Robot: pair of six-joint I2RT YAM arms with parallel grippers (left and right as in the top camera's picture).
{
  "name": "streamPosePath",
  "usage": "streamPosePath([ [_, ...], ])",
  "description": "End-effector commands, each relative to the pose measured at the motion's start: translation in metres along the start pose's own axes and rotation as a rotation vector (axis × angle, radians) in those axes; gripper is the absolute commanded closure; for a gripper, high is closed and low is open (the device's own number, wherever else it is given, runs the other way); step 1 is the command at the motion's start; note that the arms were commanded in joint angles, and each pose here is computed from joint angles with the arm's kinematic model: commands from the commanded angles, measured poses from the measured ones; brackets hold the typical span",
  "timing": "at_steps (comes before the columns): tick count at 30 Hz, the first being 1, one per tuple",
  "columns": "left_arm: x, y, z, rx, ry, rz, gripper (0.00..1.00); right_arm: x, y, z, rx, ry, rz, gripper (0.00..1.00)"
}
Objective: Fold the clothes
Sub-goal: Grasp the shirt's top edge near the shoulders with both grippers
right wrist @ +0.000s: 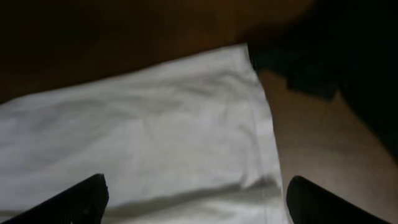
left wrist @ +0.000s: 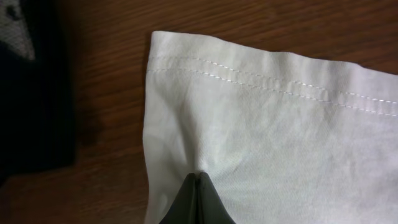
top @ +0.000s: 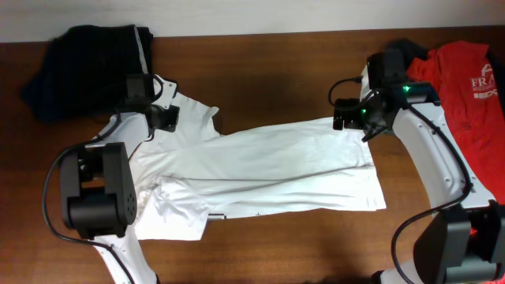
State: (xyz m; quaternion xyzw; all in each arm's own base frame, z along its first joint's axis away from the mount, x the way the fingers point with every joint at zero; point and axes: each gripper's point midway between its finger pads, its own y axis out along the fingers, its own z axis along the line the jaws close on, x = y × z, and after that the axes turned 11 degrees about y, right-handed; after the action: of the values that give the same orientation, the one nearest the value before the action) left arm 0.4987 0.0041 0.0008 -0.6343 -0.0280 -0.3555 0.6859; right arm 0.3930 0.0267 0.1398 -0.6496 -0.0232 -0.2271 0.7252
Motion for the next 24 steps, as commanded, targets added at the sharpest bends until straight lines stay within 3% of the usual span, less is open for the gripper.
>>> streamPosePath([
  [1,-0.073,0.021,0.027,0.078,-0.123,0.194,1.0,0.007,0.014,0.004,0.0,-0.037,-0.005,0.05],
  [7,-0.095,0.015,0.06,0.117,-0.197,0.206,1.0,0.015,0.07,0.019,0.07,-0.064,0.022,0.05],
  [17,-0.093,0.015,0.063,0.123,-0.2,0.194,1.0,0.035,0.149,0.061,0.148,-0.154,-0.081,0.07],
  [24,-0.094,0.015,0.062,0.12,-0.2,0.2,0.99,0.048,0.166,0.048,0.061,-0.171,-0.144,0.09],
])
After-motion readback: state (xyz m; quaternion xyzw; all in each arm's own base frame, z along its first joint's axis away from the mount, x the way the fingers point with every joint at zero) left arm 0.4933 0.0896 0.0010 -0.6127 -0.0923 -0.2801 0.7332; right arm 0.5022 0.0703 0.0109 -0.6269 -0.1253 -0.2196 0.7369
